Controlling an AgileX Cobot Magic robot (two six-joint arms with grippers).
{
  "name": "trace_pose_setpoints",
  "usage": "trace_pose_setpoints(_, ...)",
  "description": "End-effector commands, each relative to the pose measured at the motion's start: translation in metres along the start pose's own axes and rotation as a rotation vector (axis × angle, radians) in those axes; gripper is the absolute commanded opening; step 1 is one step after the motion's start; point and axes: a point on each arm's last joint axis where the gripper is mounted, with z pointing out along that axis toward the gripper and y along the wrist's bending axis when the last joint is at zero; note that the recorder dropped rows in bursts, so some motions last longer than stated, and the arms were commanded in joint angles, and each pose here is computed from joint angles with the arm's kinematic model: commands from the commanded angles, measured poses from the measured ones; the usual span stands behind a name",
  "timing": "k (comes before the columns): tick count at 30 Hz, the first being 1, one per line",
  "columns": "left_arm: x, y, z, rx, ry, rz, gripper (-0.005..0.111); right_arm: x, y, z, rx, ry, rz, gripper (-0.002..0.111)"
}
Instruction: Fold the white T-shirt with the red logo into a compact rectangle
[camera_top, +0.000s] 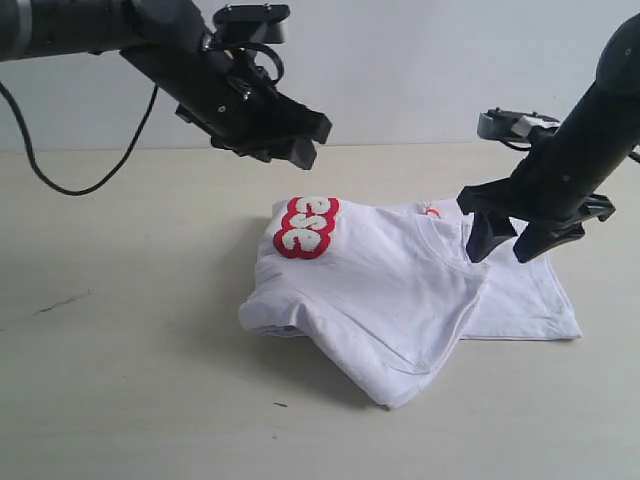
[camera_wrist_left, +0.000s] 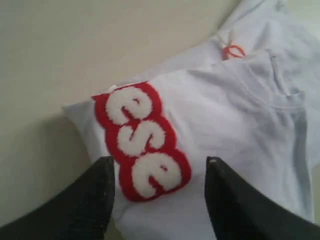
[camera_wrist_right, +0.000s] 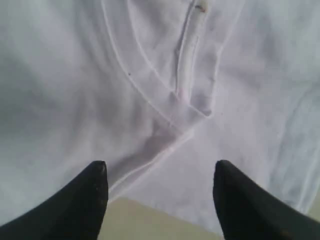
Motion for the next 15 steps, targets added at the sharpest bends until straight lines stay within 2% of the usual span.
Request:
trace_pose_setpoints(1,0.013,0.020,-0.006,-0.044,0.008,-0.011,0.054,-0.005,-0.011,0.027,0.029,-0.011,0.021,0.060)
trace_pose_setpoints(8,0.039,0.044,0.005,-0.078,0.065,-0.031,0.054,-0.007,-0.015,0.062,-0.026,0.003,0.037,0.060)
trace_pose_setpoints(15,0.047,0.051,0.010,-0.091,0.061,-0.024,0.054,-0.007,-0.017,0.078,-0.053,0.012,0.051,0.059)
